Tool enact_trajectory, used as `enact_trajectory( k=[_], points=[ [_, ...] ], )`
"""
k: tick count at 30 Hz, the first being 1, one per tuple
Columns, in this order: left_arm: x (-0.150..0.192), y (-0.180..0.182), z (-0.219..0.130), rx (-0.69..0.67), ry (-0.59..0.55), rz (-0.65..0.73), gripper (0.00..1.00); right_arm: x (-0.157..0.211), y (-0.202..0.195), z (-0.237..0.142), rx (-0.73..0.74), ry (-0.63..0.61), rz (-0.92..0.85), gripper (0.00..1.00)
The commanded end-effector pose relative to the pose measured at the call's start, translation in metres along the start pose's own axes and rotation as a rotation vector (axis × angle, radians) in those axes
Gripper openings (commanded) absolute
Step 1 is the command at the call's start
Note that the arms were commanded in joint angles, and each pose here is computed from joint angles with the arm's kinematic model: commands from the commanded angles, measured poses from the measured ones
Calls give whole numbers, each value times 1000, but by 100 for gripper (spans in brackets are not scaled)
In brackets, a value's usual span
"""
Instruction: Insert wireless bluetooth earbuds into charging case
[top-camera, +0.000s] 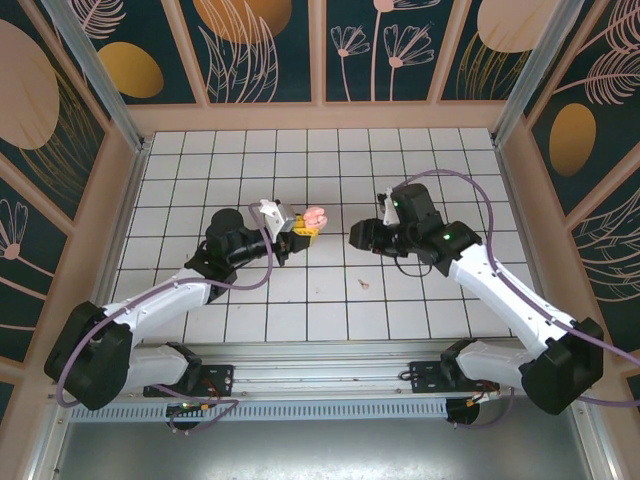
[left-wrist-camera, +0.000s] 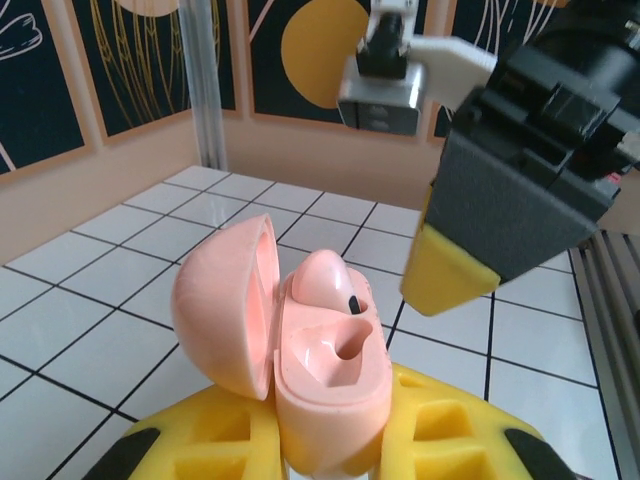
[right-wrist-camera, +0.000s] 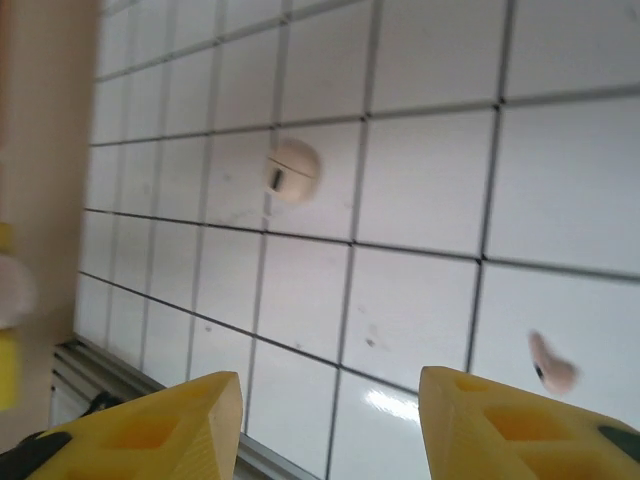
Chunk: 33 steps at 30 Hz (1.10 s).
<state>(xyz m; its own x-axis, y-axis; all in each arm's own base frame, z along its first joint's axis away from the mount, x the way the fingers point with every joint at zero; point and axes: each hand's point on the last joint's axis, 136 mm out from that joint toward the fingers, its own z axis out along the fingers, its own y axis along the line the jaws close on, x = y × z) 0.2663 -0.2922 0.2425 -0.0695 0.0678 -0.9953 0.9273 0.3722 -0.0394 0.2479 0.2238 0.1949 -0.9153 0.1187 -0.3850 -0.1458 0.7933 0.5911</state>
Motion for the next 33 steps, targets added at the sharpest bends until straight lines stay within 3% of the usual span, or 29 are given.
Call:
enact_trajectory(
  k=[1, 13, 33],
  points=[
    [4, -1, -5, -18, 10, 15, 16, 43, -46, 13, 171, 151, 115, 50],
    [7, 1, -4, -31, 21, 6, 16, 87, -82, 58, 310, 373, 152, 46],
    [5, 2, -4, -32, 18, 9, 16, 102, -118, 90, 451, 449, 157, 35]
  ],
)
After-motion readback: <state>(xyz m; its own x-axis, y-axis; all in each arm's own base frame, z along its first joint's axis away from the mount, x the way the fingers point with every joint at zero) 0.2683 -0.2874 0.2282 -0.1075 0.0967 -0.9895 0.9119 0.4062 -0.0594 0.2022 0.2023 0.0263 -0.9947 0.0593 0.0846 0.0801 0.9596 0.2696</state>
